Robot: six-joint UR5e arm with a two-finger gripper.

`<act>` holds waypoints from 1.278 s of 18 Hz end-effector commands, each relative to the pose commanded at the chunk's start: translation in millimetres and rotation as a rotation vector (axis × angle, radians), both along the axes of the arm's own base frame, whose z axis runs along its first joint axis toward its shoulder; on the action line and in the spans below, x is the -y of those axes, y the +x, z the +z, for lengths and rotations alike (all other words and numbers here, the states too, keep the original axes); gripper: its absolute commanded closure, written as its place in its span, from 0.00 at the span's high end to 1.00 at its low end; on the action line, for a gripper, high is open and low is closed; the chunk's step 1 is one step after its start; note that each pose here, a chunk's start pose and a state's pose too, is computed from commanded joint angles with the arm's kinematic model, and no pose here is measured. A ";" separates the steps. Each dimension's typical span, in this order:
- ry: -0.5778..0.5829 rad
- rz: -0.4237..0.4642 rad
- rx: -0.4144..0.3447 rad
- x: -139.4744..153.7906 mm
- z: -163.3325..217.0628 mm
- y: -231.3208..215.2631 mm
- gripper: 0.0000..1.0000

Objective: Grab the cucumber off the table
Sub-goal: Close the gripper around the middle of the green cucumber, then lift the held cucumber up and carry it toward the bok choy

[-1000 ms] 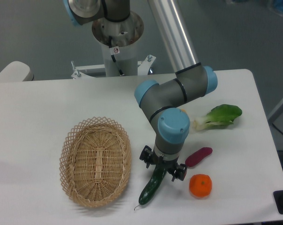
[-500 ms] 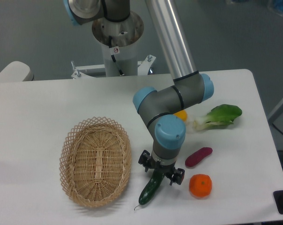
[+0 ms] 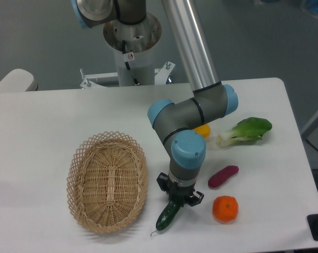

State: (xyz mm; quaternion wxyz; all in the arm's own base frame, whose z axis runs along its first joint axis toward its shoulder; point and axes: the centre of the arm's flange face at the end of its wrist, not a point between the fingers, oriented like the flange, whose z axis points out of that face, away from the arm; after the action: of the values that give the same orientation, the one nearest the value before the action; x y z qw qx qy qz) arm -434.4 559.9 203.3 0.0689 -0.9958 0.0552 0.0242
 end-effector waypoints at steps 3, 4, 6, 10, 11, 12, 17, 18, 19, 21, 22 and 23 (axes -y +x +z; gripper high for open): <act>0.017 -0.030 -0.030 1.3 25.1 -5.3 0.22; 0.025 -0.033 -0.041 1.0 37.3 -5.6 0.22; 0.043 -0.033 -0.064 3.8 67.4 -7.2 0.22; 0.034 -0.074 -0.077 27.8 135.9 -28.2 0.22; 0.031 -0.098 -0.085 36.8 149.8 -33.9 0.22; 0.030 -0.116 -0.095 49.3 163.1 -39.8 0.22; -0.001 -0.227 -0.105 101.9 193.8 -64.9 0.22; -0.003 -0.241 -0.111 109.3 197.6 -68.4 0.22; -0.003 -0.250 -0.120 115.6 202.6 -71.6 0.22; -0.008 -0.269 -0.123 126.3 203.3 -77.3 0.22; -0.010 -0.283 -0.124 127.2 202.5 -77.8 0.22; -0.010 -0.287 -0.125 128.3 202.7 -77.9 0.22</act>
State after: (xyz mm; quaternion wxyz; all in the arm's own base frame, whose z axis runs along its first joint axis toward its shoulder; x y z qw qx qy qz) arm -512.4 431.6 406.1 0.0630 -0.9746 0.2013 0.0756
